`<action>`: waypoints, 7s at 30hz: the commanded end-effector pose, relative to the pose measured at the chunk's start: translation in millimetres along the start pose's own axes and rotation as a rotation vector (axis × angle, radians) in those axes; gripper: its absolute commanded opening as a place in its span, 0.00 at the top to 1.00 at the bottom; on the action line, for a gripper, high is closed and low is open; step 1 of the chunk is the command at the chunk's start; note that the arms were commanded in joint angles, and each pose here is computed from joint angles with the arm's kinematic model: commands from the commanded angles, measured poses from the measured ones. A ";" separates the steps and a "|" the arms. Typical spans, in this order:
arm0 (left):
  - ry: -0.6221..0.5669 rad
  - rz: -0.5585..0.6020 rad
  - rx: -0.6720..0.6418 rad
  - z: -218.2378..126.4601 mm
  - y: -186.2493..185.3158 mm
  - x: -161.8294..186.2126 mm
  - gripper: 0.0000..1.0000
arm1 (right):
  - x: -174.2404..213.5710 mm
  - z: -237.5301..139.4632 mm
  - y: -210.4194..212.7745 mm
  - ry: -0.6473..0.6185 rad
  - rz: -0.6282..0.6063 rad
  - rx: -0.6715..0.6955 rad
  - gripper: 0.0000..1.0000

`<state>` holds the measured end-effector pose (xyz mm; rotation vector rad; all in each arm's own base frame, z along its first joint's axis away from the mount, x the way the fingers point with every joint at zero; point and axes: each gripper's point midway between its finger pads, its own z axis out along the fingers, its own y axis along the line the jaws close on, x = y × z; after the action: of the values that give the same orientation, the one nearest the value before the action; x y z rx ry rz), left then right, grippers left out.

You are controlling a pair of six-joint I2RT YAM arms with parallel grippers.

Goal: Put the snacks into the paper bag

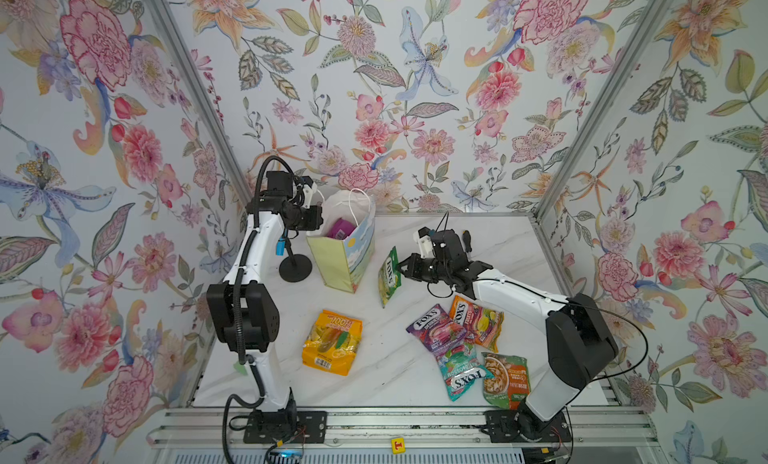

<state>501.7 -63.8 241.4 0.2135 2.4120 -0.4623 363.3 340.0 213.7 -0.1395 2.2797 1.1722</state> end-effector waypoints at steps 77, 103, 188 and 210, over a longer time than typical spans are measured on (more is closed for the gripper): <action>-0.044 -0.013 0.033 -20.1 -11.0 -6.3 0.98 | -186.0 25.2 254.4 -0.553 -0.433 -0.409 1.00; -0.052 -0.010 0.031 -24.6 -11.4 -8.4 0.98 | -136.7 81.4 220.8 -0.372 -0.392 -0.358 1.00; -0.032 -0.030 -0.001 -16.2 2.0 -0.7 0.98 | 127.5 -174.8 -130.7 -0.045 0.197 0.579 0.48; -0.026 -0.031 -0.001 -14.6 3.1 1.2 0.98 | 255.3 -243.9 -183.1 0.147 0.415 0.883 0.46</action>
<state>497.0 -62.9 243.1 0.1867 2.4063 -0.4944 122.1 92.7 75.2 0.5413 2.7642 0.3094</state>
